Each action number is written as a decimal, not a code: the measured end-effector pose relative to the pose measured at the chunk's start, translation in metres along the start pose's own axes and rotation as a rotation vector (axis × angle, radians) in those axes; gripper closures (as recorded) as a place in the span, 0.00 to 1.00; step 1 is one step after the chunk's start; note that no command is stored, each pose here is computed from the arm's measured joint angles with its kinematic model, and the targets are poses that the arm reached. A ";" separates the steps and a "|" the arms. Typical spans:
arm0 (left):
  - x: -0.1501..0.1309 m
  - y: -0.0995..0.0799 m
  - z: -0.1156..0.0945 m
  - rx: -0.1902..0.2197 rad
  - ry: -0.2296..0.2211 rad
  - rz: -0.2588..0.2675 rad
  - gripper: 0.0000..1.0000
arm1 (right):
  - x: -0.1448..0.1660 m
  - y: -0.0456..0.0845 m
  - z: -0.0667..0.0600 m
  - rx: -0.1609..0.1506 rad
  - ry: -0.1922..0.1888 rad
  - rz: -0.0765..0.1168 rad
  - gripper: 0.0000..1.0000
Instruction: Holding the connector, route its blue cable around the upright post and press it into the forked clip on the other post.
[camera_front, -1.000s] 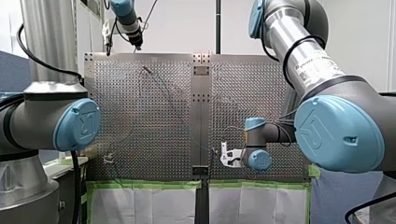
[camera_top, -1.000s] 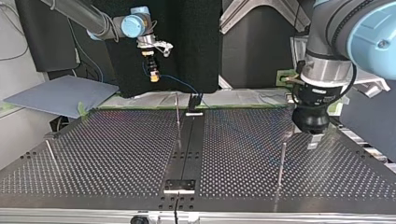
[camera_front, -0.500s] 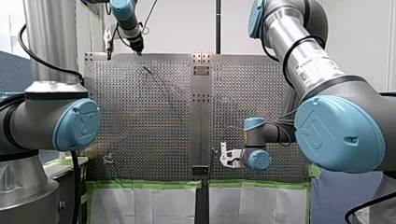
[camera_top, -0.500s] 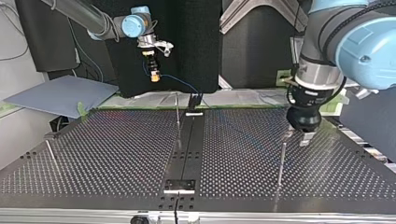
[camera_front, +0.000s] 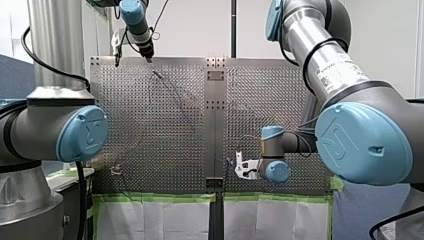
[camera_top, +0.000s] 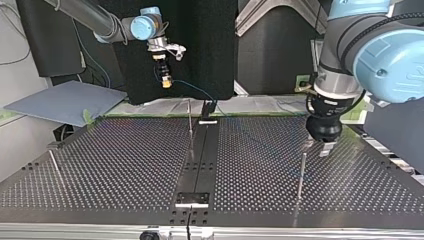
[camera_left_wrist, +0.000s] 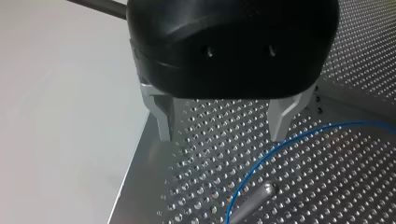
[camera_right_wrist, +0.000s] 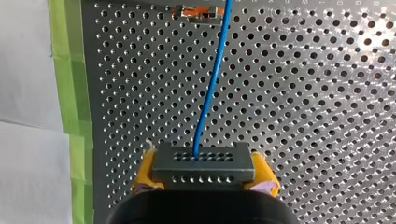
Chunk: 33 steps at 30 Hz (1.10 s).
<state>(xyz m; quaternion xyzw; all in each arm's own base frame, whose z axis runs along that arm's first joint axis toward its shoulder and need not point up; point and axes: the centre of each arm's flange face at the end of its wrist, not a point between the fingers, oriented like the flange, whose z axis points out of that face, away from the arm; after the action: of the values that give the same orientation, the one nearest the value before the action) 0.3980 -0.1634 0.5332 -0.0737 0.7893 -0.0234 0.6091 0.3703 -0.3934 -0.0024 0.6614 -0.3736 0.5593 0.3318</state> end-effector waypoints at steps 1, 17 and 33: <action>0.000 0.001 0.000 -0.005 0.001 0.000 0.02 | 0.000 0.000 0.000 0.001 0.001 0.001 0.98; 0.002 0.011 -0.004 -0.107 0.017 0.009 0.02 | 0.000 -0.002 0.000 0.010 0.003 0.004 0.98; 0.002 0.012 -0.004 -0.113 0.020 0.011 0.02 | 0.000 -0.003 0.000 0.013 0.001 0.004 0.98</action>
<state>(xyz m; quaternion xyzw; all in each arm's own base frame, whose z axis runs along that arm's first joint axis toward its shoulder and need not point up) 0.3925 -0.1522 0.5309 -0.1034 0.7957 0.0239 0.5963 0.3729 -0.3921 -0.0021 0.6624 -0.3711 0.5627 0.3268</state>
